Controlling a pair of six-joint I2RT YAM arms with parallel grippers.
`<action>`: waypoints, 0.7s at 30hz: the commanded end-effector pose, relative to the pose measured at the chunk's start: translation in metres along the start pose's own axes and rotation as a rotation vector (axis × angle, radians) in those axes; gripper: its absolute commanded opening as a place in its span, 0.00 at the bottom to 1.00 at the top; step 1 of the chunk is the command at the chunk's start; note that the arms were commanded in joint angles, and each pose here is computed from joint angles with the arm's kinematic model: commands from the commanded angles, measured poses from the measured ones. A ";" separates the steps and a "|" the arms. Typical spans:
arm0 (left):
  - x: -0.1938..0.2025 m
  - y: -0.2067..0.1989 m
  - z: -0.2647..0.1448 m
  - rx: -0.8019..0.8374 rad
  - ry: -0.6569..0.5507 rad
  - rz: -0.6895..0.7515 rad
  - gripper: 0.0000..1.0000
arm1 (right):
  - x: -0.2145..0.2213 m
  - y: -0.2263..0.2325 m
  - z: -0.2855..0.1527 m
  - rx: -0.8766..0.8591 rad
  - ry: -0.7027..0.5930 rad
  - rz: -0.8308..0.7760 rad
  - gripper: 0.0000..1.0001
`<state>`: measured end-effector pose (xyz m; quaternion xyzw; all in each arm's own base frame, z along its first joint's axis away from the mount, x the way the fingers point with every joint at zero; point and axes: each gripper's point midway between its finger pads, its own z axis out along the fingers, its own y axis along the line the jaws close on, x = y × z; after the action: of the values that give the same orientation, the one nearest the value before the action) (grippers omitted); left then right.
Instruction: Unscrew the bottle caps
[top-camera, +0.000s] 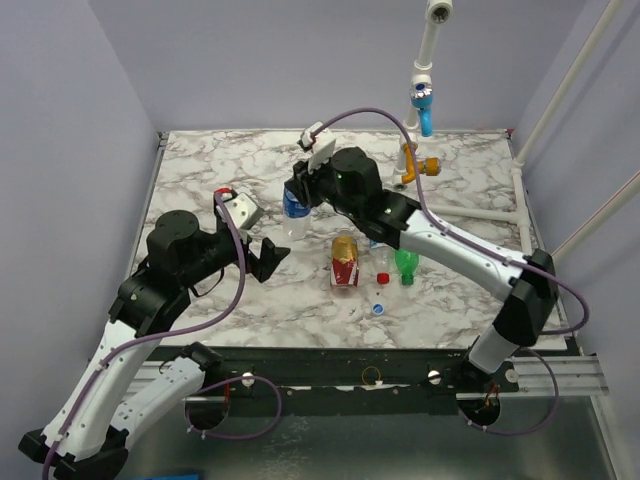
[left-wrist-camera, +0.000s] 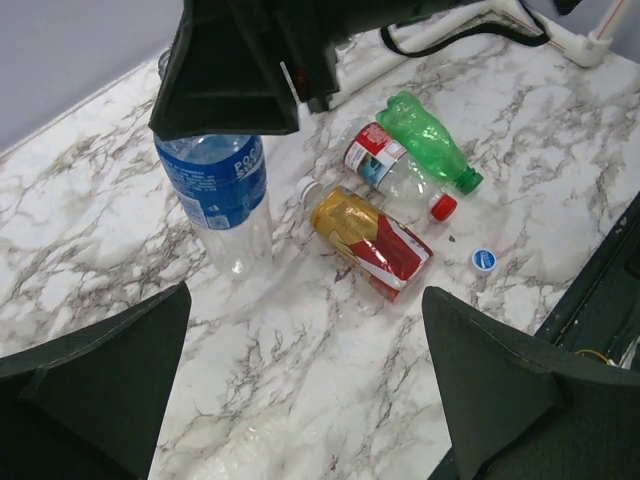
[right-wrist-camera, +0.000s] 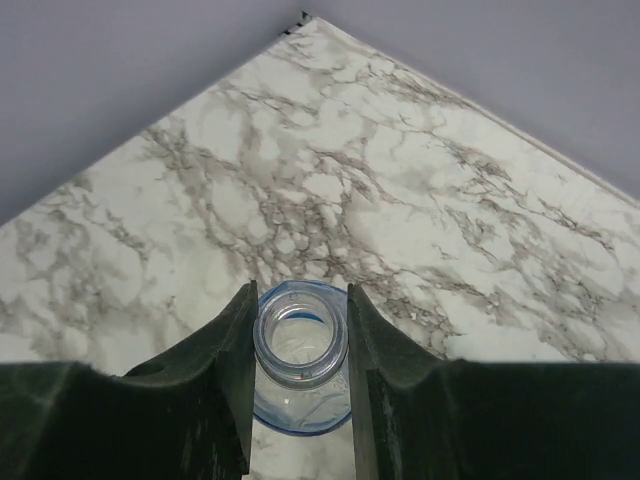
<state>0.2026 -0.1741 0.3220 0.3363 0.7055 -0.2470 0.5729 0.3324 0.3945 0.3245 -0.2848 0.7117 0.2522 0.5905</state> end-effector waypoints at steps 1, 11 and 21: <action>0.005 0.018 -0.017 -0.146 0.054 -0.082 0.99 | -0.006 -0.032 0.047 0.085 -0.050 -0.098 0.09; 0.011 0.010 -0.033 -0.146 0.072 -0.122 0.99 | 0.023 -0.087 0.133 0.122 -0.023 -0.061 0.09; 0.009 0.002 -0.031 -0.093 0.072 -0.105 0.99 | 0.085 -0.096 0.173 0.093 0.114 -0.013 0.10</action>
<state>0.1890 -0.1454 0.3144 0.2743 0.7561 -0.2189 0.5525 0.5195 0.4218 0.2370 -0.2564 0.7368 0.1803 0.5991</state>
